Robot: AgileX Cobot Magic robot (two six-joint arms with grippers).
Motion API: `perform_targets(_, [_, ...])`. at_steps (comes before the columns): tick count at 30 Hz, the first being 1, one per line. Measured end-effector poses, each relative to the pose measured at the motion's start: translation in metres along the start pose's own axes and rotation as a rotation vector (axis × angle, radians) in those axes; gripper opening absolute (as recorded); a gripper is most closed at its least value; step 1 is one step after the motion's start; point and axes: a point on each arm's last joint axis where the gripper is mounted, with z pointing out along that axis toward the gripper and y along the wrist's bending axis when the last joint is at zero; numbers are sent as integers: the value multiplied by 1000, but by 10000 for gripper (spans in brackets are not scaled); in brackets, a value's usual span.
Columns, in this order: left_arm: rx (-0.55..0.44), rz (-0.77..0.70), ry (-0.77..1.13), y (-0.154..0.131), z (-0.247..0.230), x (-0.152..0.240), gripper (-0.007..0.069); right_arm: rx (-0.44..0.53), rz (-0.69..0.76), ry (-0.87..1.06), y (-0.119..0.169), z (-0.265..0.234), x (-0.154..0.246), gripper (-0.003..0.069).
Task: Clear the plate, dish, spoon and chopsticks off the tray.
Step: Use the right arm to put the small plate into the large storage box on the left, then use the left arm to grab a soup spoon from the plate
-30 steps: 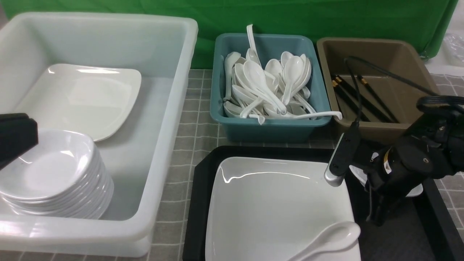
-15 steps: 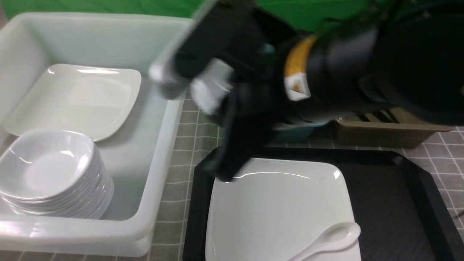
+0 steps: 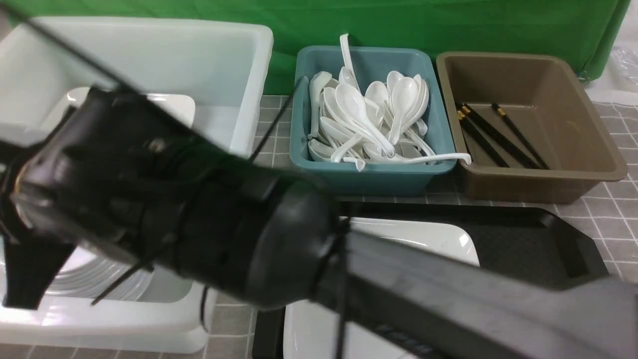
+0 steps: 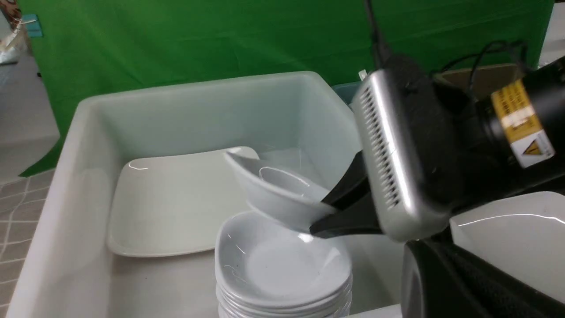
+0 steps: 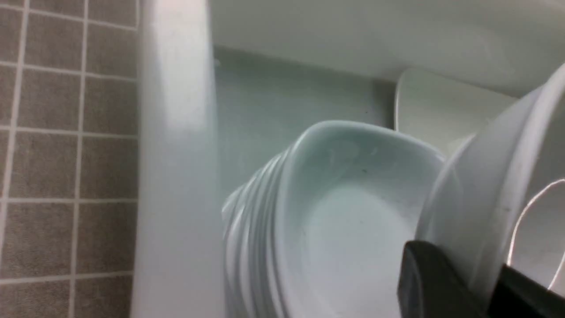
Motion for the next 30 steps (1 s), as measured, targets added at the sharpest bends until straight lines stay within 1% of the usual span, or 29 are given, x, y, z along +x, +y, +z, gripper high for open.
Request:
perform_targets(1, [2, -1, 1, 0, 0, 0, 4, 0, -12, 7, 2, 5, 2, 106])
perform_targets(3, [8, -7, 2, -1, 0, 0, 4, -4, -23, 18, 3, 9, 4, 193])
perform_targets(4, [14, -9, -6, -1, 0, -1, 4, -7, -24, 26, 4, 9, 5, 283])
perform_targets(7, [22, -10, -40, -2, 0, -4, 4, -12, -25, 58, 1, 3, 5, 465])
perform_targets(8, [24, -10, -45, -2, 0, -5, 4, -12, -25, 63, 1, 2, 5, 477])
perform_targets(9, [29, -8, -56, -3, 2, -7, 4, -20, -24, 100, -1, -5, 6, 542])
perform_targets(10, [33, -3, -54, -5, 5, -9, 4, -31, -20, 144, -4, -17, 7, 573])
perform_targets(11, [37, 2, -52, -6, 8, -11, 4, -39, -17, 173, -5, -26, 7, 580])
perform_targets(13, [50, 13, -19, -10, 17, -14, 4, -54, -1, 242, -12, -51, 8, 564])
perform_targets(16, [77, 25, 43, -20, 38, -22, 4, -47, 61, 298, -28, -98, 7, 475])
perform_targets(17, [89, 28, 65, -24, 47, -25, 4, -30, 93, 282, -35, -111, 6, 421])
perform_targets(18, [92, 28, 65, -25, 49, -26, 4, -26, 99, 279, -37, -114, 6, 411])
perform_targets(19, [116, 38, 99, -33, 65, -30, 4, -5, 144, 270, -47, -132, 9, 324])
perform_targets(22, [184, 64, 181, -49, 95, -37, 4, 27, 258, 282, -65, -168, 30, 185])
perform_targets(23, [194, 68, 197, -51, 99, -38, 4, 41, 274, 286, -66, -173, 29, 179])
perform_targets(24, [222, 87, 233, -57, 109, -39, 4, 63, 342, 319, -74, -192, 48, 139])
perform_targets(25, [259, 99, 279, -66, 124, -40, 4, 79, 393, 349, -76, -209, 65, 123])
perform_targets(26, [301, 121, 337, -74, 139, -42, 4, 103, 456, 386, -76, -230, 88, 116])
perform_targets(27, [308, 130, 344, -76, 141, -42, 4, 107, 469, 391, -76, -236, 95, 115])
perform_targets(29, [365, 139, 427, -88, 163, -45, 4, 144, 558, 438, -69, -266, 130, 116])
perform_targets(30, [382, 134, 454, -92, 170, -46, 4, 157, 594, 449, -65, -275, 140, 116])
